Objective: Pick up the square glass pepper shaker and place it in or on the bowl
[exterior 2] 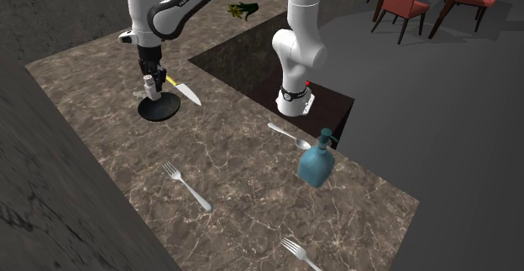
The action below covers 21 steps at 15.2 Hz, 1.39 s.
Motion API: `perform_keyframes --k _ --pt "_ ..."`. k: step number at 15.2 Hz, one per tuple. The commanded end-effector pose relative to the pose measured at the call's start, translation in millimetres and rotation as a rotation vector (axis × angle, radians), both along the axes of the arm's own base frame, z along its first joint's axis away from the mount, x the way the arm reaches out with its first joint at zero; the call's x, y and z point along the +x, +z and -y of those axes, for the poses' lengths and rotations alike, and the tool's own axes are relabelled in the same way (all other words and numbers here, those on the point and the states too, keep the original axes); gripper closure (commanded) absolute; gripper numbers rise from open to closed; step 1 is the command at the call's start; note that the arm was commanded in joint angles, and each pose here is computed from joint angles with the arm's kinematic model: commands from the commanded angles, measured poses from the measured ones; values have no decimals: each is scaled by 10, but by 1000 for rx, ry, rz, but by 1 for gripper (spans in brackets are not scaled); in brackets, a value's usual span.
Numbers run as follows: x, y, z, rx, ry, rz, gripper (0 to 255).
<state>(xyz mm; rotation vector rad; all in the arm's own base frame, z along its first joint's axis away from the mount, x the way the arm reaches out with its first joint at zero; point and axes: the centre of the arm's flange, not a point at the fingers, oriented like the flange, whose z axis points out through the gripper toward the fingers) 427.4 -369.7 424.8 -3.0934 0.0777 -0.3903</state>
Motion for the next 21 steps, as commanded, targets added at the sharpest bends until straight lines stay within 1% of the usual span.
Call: perform_keyframes --k 1,7,14,15,20,21 --pt "1 -98 -3 0 0 0 255" --pt "1 -397 -3 0 0 0 255" --pt "1 -397 -3 0 0 0 255" --pt "1 -397 -3 0 0 0 0" --pt "1 -397 -3 0 0 0 0" --pt "-32 -270 -1 0 0 0 0"
